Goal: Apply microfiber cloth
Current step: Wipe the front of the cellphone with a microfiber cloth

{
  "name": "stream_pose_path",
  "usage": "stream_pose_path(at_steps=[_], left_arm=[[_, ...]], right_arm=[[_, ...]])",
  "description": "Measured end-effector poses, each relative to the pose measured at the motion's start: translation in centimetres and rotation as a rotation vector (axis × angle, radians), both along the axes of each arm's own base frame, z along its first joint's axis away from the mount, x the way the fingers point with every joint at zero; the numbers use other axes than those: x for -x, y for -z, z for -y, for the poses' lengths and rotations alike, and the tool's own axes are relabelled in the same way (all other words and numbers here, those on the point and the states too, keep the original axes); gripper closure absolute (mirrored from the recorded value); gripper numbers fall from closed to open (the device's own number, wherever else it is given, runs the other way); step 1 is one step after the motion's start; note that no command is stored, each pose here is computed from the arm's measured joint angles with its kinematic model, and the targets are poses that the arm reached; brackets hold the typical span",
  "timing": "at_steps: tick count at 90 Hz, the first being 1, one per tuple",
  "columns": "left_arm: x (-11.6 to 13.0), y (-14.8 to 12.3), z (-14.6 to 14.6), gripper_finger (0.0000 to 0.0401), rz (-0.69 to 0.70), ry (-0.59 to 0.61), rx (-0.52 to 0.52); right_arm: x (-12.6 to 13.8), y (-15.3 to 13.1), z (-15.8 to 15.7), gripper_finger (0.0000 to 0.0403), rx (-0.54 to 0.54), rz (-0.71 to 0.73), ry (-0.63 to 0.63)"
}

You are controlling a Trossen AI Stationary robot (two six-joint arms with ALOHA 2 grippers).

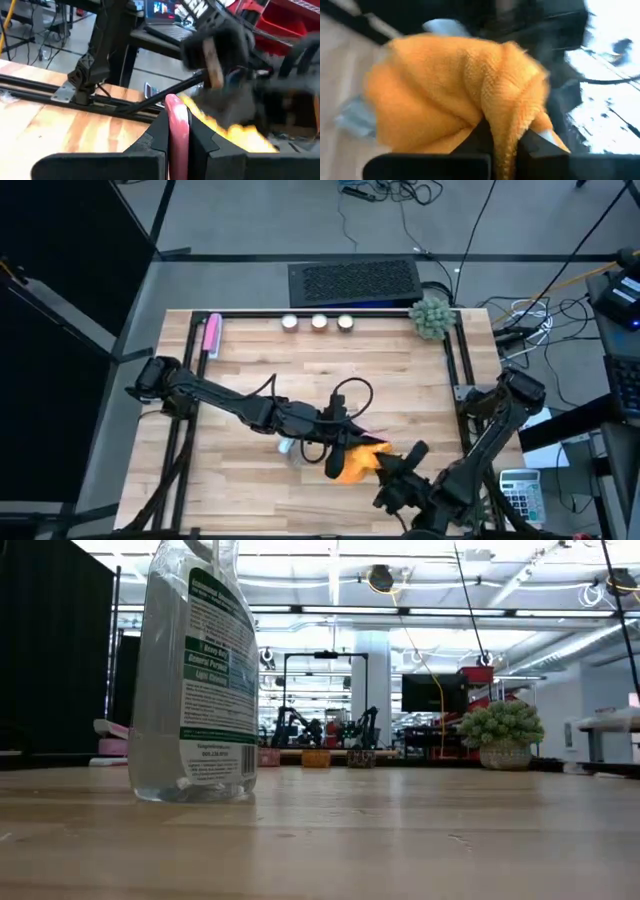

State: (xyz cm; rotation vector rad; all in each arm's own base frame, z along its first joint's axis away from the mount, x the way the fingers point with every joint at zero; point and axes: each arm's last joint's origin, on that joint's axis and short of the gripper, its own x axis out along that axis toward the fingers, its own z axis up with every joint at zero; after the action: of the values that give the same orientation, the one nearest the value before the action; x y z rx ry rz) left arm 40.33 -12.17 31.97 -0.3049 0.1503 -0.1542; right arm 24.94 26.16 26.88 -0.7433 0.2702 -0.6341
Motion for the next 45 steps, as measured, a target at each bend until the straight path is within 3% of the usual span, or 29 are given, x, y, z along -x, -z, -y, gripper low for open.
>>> stream_pose_path(at_steps=[26, 45], left_arm=[[-0.1, 0.4, 0.0, 0.0389, -0.011, -0.008, -0.031], [-0.1, 0.5, 0.0, 0.0389, -0.019, -0.013, -0.041]], right_arm=[[-2.2, 3.7, 1.7, 0.0399, -0.22, -0.212, -0.108], [-2.1, 3.5, 1.4, 0.0399, -0.213, -0.23, -0.128]])
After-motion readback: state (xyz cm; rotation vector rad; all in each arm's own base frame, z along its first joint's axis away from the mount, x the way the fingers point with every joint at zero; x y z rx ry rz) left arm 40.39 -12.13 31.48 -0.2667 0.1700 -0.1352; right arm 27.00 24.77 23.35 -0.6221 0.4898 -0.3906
